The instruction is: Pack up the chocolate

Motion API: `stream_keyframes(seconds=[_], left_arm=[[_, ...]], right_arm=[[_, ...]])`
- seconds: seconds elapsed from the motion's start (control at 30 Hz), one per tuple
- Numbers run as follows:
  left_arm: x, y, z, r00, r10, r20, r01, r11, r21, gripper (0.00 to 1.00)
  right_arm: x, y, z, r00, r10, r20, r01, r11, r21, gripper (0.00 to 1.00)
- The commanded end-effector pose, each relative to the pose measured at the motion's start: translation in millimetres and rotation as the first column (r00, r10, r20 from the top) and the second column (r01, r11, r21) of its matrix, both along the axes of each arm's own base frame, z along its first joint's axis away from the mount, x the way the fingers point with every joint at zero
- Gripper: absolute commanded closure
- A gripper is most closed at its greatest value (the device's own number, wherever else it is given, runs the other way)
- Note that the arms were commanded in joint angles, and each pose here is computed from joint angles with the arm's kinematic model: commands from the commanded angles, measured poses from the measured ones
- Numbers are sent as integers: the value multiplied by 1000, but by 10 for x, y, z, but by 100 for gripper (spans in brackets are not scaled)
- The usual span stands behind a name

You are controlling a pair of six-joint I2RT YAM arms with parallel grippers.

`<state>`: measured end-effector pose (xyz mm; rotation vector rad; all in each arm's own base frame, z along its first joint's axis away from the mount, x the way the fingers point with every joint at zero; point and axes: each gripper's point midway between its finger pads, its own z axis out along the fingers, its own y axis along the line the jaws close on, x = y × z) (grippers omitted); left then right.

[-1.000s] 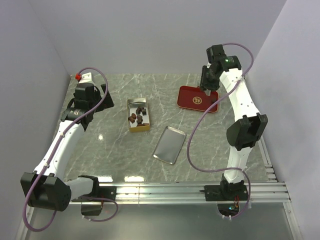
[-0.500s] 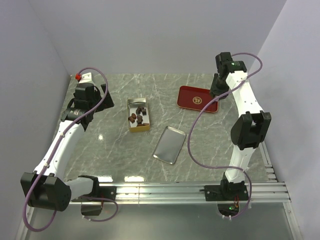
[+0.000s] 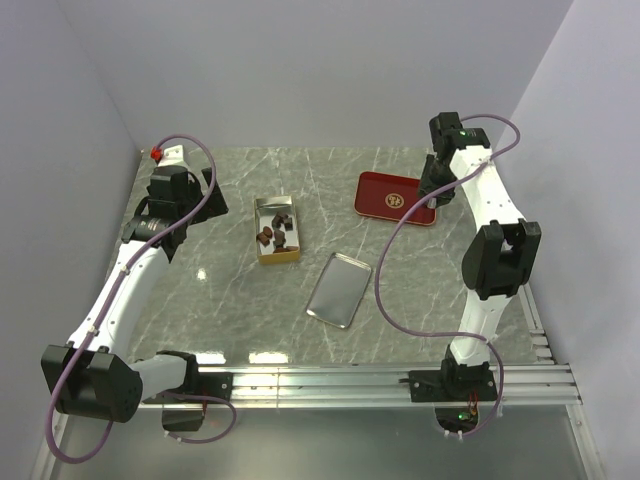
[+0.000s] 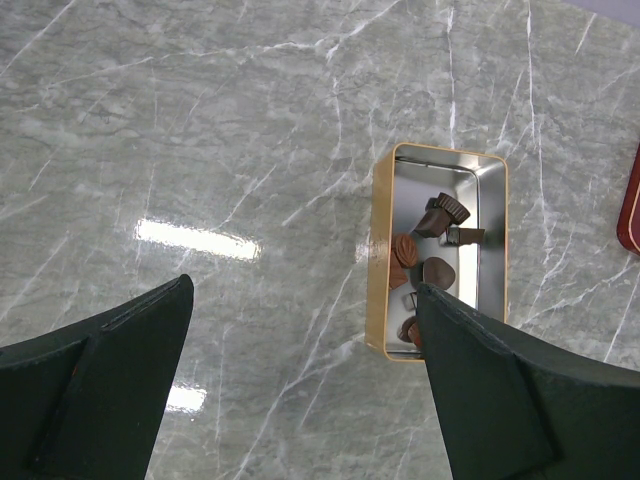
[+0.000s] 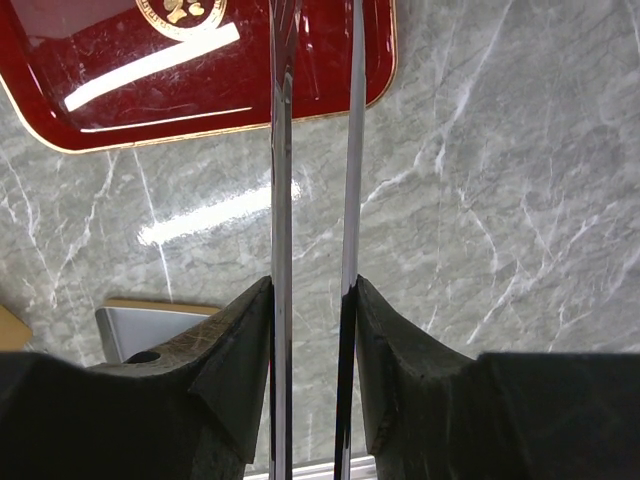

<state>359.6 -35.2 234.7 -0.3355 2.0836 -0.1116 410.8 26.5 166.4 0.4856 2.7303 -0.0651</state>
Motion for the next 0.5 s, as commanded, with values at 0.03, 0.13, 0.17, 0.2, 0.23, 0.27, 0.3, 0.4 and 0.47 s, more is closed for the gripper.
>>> stream_keyframes(seconds=[0.03, 0.13, 0.17, 0.2, 0.23, 0.27, 0.3, 0.4, 0.47], left_arm=[[62, 1, 155, 999, 3, 54, -3, 1000, 5, 1], [66, 9, 149, 999, 6, 51, -6, 1000, 8, 1], [74, 8, 148, 999, 6, 51, -6, 1000, 8, 1], [72, 8, 153, 999, 5, 52, -6, 1000, 10, 1], [74, 10, 148, 999, 7, 51, -8, 1000, 9, 0], [80, 10, 153, 999, 7, 52, -7, 1000, 10, 0], [84, 9, 142, 999, 7, 49, -8, 1000, 9, 1], [100, 8, 144, 999, 6, 49, -6, 1000, 12, 1], [113, 3, 151, 999, 4, 50, -4, 1000, 13, 0]], right_arm=[[63, -64, 182, 997, -30, 75, 30, 1000, 9, 57], [59, -59, 141, 998, -29, 63, 29, 1000, 10, 56], [50, -65, 128, 998, -32, 57, 32, 999, 10, 56], [52, -60, 114, 998, -30, 55, 29, 1000, 12, 56], [48, -60, 99, 998, -30, 50, 29, 1000, 12, 55], [48, -61, 97, 998, -30, 52, 29, 999, 15, 55], [49, -60, 73, 998, -30, 47, 29, 999, 19, 55], [42, -54, 19, 999, -26, 32, 25, 999, 23, 55], [39, -61, -10, 999, -28, 23, 27, 999, 23, 55]])
